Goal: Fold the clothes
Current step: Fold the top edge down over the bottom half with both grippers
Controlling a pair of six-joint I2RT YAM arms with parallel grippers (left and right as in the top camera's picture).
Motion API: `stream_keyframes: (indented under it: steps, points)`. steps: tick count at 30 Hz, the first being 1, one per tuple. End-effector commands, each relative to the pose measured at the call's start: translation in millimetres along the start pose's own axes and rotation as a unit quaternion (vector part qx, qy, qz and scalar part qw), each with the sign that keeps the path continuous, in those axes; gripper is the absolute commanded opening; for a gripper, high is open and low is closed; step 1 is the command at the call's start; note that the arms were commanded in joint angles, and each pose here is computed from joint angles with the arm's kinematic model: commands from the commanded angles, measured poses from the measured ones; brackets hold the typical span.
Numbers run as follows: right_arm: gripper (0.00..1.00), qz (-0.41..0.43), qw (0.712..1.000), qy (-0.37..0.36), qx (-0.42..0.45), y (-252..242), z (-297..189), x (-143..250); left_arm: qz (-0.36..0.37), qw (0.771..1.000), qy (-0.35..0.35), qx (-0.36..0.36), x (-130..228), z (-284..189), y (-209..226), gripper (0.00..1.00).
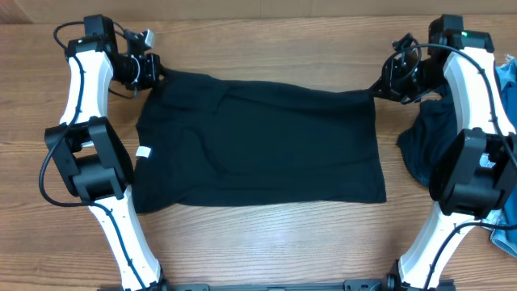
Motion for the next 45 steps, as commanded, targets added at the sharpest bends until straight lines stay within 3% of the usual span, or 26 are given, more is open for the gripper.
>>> stream_keyframes:
  steps: [1,4,11,33,45]
  points:
    - [0.04,0.014,0.999,0.021,-0.022,14,-11,14,-0.003,1.000,0.009,-0.029,4,-22,-10,0.05]
    - [0.04,0.038,0.998,0.053,-0.021,14,-12,26,-0.020,0.998,0.039,-0.051,15,-23,-6,0.05]
    - [0.04,0.131,0.976,0.078,0.154,-18,-18,39,-0.037,0.992,0.086,-0.088,32,-26,0,0.05]
    - [0.04,0.136,0.973,0.096,0.162,-19,-18,45,-0.083,0.972,0.184,-0.123,69,-43,10,0.10]
    - [0.04,0.137,0.967,0.107,0.187,-23,-21,50,-0.095,0.958,0.232,-0.138,85,-51,9,0.04]
Point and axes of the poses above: each gripper's point midway between its finger pads, its own z axis out along the fingers, its own y axis along the line the jaws close on, x = y × z, the point moved 7 cm from there along -z, back along the fingers, and after that the axes turned 3 degrees about -z, right-handed, at the moved point
